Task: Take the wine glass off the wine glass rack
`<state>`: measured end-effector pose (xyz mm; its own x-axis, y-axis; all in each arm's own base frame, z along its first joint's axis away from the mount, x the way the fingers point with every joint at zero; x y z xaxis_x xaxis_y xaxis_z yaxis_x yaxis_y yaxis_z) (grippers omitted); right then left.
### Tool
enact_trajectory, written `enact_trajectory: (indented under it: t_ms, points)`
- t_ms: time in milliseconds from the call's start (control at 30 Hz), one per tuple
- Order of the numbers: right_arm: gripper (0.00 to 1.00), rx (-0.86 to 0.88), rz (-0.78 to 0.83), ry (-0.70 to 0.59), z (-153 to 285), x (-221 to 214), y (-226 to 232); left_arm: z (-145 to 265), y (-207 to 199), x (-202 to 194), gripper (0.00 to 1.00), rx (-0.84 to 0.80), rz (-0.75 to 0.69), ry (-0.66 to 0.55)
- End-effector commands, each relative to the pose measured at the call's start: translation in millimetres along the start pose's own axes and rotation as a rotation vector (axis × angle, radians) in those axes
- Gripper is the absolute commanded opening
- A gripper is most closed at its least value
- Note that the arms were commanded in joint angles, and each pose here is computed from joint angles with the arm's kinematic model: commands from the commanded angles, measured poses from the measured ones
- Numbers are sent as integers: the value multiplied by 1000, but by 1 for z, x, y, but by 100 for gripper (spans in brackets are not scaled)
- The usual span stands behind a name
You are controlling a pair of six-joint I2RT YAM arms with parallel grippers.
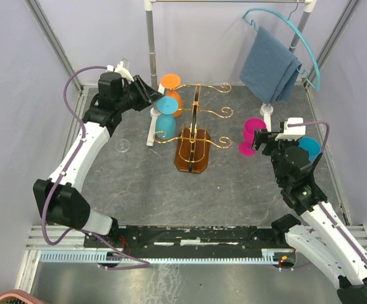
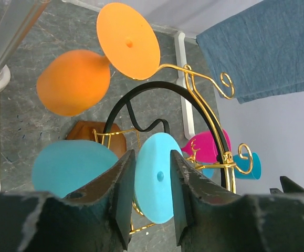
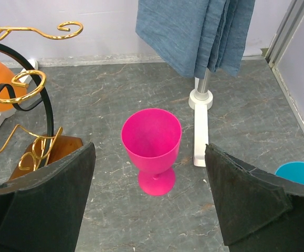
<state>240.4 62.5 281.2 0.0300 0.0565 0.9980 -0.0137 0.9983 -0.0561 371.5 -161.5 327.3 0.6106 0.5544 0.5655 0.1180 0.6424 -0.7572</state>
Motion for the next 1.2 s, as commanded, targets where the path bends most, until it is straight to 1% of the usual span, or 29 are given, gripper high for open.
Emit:
enact_trajectory:
  t_ms: [0, 133, 333, 400, 567, 667, 700, 800, 833, 933, 1067, 1167]
  points:
    - [92, -20, -45, -70, 4, 25, -4, 6, -14, 1, 39, -88, 18, 2]
    - [93, -26, -50, -77, 5, 28, -5, 7, -11, 3, 41, -61, 2, -17]
    - [93, -29, -50, -69, 3, 25, -5, 5, -15, -2, 38, -114, 19, 19]
    - [93, -35, -47, -65, 3, 23, -5, 7, -19, -2, 34, -135, 25, 23]
    - [94, -46, -45, -64, 3, 22, -7, 12, -26, -2, 27, -177, 38, 30]
    - [94, -49, -46, -64, 2, 22, -7, 11, -28, -5, 20, -201, 49, 50]
    - [94, -48, -45, -64, 2, 22, -7, 11, -29, -6, 17, -212, 54, 58]
    - [94, -48, -45, -61, 2, 22, -7, 7, -29, -6, 4, -222, 61, 70]
    - [94, -50, -46, -61, 2, 22, -7, 6, -29, -5, 3, -221, 61, 68]
    - [94, -49, -47, -65, 2, 25, -7, 5, -28, -2, 3, -224, 70, 57]
    - [95, -55, -42, -63, 2, 24, -8, 6, -25, -4, 3, -225, 82, 78]
    - [95, -52, -42, -59, 1, 23, -7, 18, -18, 4, 3, -181, 46, 39]
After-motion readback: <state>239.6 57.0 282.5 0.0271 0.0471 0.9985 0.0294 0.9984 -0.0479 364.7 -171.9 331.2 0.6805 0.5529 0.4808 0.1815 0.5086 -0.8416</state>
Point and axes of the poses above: each gripper's point midway between its finger pads, its own z axis back along the fingers, its own y axis along the line the jaws close on, x = y × z, the point moved 5 cm from there along z, back along the fingers, and after that the axes turned 7 degrees about z, right-handed, at the moved point
